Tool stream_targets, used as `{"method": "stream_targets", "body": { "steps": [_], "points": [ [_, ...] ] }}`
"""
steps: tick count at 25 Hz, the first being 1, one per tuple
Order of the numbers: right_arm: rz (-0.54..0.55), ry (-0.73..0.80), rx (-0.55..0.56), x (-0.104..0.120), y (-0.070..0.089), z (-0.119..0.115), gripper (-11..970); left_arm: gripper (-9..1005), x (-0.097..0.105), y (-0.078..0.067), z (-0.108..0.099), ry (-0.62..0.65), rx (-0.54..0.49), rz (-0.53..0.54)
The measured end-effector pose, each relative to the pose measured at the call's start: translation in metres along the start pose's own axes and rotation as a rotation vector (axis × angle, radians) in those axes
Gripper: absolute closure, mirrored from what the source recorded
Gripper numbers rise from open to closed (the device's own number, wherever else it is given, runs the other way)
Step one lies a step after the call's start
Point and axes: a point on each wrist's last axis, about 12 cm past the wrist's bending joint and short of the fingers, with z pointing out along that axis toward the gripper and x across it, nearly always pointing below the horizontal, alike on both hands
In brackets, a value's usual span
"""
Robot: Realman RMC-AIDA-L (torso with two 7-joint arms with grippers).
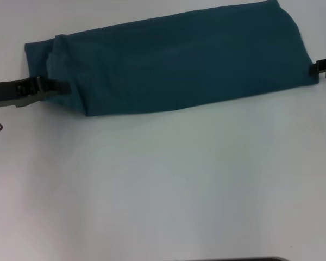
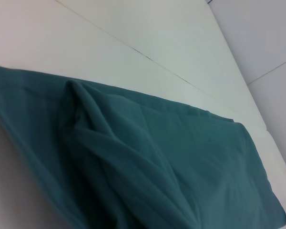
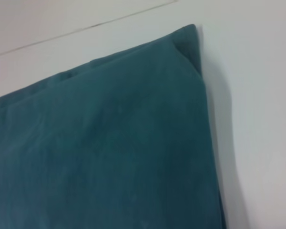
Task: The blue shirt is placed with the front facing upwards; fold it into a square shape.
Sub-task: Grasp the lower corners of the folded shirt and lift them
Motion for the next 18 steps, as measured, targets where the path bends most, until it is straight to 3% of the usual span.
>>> {"method": "stream_targets", "body": {
  "steps": [8, 18],
  "points": [
    [0.021, -0.017, -0.003, 0.000, 0.001, 0.005, 190, 997, 0.000, 0.000, 0.001, -0.001, 0.000, 0.000],
    [0.019, -0.019, -0.034, -0.002, 0.012, 0.018, 45, 997, 0.001, 0.000, 0.000, 0.002, 0.001, -0.002]
  ]
}}
